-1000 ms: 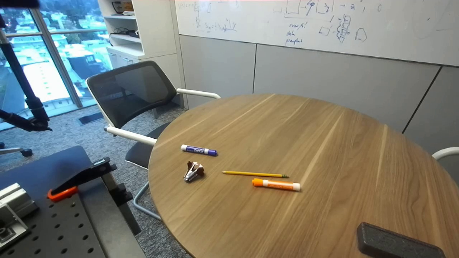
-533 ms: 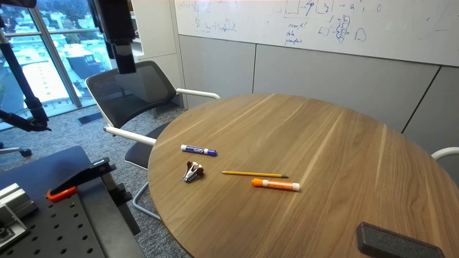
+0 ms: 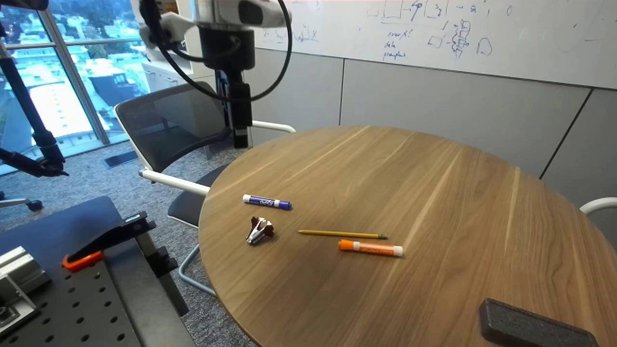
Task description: Move the blue marker to the right
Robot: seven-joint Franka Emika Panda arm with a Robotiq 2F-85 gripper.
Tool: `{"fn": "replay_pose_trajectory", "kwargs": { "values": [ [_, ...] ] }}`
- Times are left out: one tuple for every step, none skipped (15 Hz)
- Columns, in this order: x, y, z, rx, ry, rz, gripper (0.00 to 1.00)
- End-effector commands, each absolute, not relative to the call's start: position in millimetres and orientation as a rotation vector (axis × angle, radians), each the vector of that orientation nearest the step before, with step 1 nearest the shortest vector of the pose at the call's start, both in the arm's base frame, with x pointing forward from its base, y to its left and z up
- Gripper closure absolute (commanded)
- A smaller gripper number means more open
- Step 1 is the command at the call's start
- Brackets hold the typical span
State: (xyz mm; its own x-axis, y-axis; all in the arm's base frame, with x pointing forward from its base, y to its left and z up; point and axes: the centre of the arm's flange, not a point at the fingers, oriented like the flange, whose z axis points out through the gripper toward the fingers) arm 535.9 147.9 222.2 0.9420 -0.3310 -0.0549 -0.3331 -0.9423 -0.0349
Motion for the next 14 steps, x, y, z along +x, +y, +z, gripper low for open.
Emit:
{"fn": "replay_pose_trajectory", "kwargs": {
  "values": [
    [606, 173, 165, -3.058, 0.627, 0.055, 0.0],
    [620, 177, 151, -3.062, 0.645, 0.046, 0.0],
    [632, 180, 134, -3.068, 0.663, 0.044, 0.0],
    [645, 184, 120, -3.074, 0.677, 0.044, 0.0],
    [655, 188, 104, -3.082, 0.688, 0.045, 0.0],
    [666, 193, 88, -3.089, 0.697, 0.045, 0.0],
    [671, 196, 73, -3.099, 0.703, 0.045, 0.0],
    [675, 198, 61, -3.106, 0.708, 0.047, 0.0],
    [676, 200, 50, -3.113, 0.715, 0.05, 0.0],
    [677, 201, 42, -3.121, 0.726, 0.054, 0.0],
    [677, 201, 34, -3.125, 0.736, 0.065, 0.0],
    [675, 199, 29, -3.13, 0.751, 0.085, 0.0],
    [674, 196, 24, -3.133, 0.771, 0.101, 0.0],
    [670, 192, 19, -3.136, 0.794, 0.129, 0.0]
  ]
}}
